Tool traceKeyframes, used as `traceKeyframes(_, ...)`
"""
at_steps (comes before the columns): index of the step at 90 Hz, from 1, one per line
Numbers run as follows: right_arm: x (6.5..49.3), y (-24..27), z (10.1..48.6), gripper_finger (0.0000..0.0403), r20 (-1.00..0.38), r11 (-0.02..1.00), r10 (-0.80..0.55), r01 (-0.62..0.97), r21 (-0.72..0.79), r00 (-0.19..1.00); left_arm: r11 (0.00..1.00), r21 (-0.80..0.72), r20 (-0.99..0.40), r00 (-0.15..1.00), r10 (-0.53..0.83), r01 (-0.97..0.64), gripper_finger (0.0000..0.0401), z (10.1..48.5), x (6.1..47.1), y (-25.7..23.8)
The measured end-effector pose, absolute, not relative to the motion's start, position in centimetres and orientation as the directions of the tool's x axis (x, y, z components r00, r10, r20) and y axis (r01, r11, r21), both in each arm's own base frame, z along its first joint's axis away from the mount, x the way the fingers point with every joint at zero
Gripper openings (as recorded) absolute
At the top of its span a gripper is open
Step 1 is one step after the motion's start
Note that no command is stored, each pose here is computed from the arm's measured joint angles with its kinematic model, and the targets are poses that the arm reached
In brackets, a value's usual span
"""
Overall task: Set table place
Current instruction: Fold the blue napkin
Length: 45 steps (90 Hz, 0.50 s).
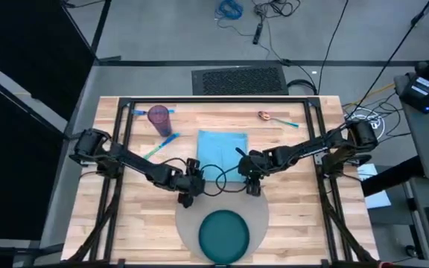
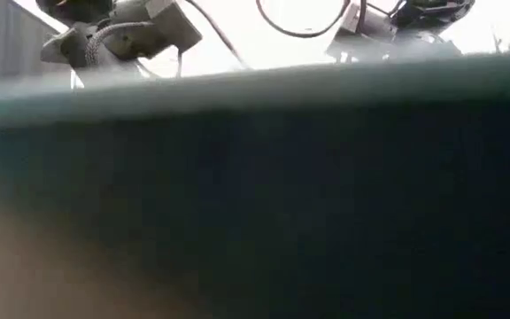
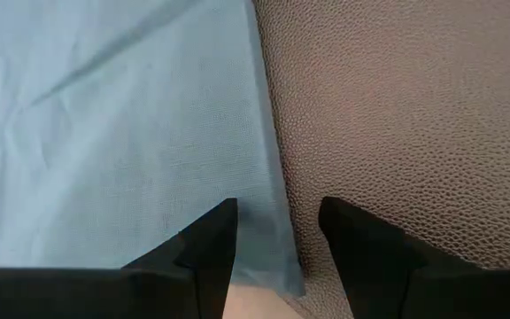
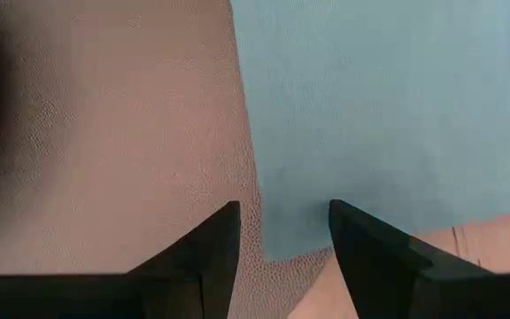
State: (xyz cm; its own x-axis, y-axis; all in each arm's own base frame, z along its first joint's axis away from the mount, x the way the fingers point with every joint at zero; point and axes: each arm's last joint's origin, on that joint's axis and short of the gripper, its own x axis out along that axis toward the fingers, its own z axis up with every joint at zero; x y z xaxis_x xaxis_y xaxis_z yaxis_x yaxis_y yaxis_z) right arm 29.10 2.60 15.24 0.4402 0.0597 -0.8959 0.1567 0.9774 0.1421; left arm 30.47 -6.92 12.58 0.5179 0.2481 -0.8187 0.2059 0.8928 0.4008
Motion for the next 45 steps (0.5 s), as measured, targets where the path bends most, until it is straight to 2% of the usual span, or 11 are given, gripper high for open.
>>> traceKeyframes(26,29.3,3.3,15.3,0.016,-0.884,0.978,0.049,0.158,0.137,0.464,0.889,0.414,-0.81,0.523,0.264,0.193,0.016,12.6,30.5,-6.8)
traceKeyframes(45,29.5,4.3,13.7,0.016,-0.908,0.98,0.049,0.157,0.125,0.416,0.892,0.412,-0.809,0.526,0.264,0.185,0.016,12.6,30.6,-6.8)
